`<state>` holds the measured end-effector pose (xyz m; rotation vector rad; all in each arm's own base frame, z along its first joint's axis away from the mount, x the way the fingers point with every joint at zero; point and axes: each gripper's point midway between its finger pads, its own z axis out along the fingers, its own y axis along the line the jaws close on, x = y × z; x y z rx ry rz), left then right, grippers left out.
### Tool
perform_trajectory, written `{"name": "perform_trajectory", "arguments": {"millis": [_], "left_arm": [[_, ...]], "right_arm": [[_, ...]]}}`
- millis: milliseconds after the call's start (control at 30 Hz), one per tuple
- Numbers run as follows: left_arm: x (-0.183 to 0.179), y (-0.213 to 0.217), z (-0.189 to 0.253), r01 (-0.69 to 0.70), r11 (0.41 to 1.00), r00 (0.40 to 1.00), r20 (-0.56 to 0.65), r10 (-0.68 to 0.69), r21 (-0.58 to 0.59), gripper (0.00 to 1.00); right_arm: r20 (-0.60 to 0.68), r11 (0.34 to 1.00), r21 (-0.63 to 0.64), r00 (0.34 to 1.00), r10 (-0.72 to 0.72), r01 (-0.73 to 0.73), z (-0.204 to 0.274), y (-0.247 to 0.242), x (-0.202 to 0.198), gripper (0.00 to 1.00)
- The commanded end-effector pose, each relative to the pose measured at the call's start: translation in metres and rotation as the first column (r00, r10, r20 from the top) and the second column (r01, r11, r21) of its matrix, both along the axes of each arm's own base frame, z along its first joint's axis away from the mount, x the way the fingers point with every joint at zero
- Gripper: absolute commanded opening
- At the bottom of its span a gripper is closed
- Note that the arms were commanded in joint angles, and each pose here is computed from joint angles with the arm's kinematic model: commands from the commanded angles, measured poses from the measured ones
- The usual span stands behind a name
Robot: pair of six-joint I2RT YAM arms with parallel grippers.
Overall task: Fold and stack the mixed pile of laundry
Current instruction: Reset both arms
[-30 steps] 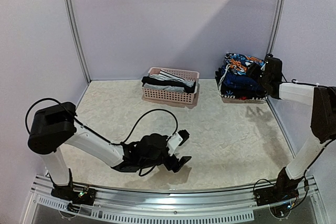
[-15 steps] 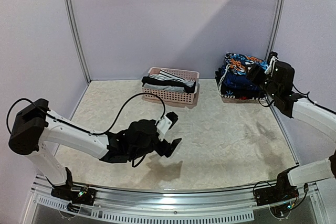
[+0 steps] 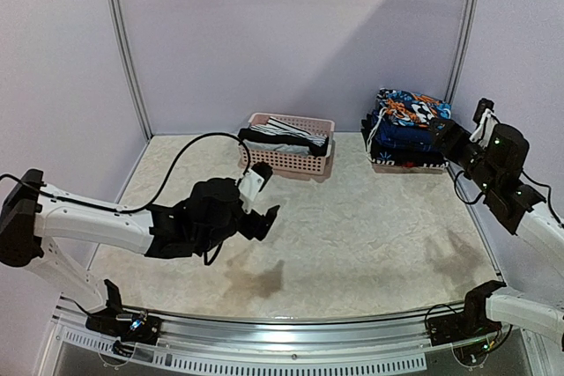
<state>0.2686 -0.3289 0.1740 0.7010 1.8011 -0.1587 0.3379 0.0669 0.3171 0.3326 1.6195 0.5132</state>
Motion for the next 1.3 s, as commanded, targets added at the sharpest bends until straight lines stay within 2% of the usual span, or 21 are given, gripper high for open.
{"name": "perform_trajectory", "arguments": {"millis": [0,200,267,533,967,1267], "left_arm": [[0.009,0.027,0.007,-0.078,0.996,0.997,0.011,0.077,0.048,0.89],[0.017,0.059,0.019,-0.157,0.986,0.988,0.025,0.156,0.054,0.91],[0.021,0.071,0.021,-0.194,0.98,0.981,0.024,0.193,0.049,0.92],[0.039,0.126,0.023,-0.35,0.937,0.937,-0.011,0.35,0.014,0.99],[0.044,0.209,0.008,-0.541,0.84,0.84,-0.074,0.538,-0.038,1.0],[0.04,0.246,0.001,-0.621,0.781,0.784,-0.089,0.615,-0.07,1.0]], "right_arm": [[-0.044,1.0,-0.002,0.999,0.001,-0.001,-0.017,-0.003,-0.017,0.91],[-0.059,1.0,0.001,0.998,-0.006,0.006,-0.026,-0.009,-0.035,0.93],[-0.062,1.0,0.004,0.998,-0.01,0.011,-0.03,-0.011,-0.04,0.99],[-0.083,1.0,0.008,0.996,-0.012,0.013,-0.045,-0.015,-0.054,0.99],[-0.125,0.999,-0.005,0.992,-0.033,0.033,-0.082,-0.021,-0.065,0.99],[-0.152,0.988,0.01,0.977,-0.149,0.152,-0.121,-0.042,-0.07,0.99]]}}
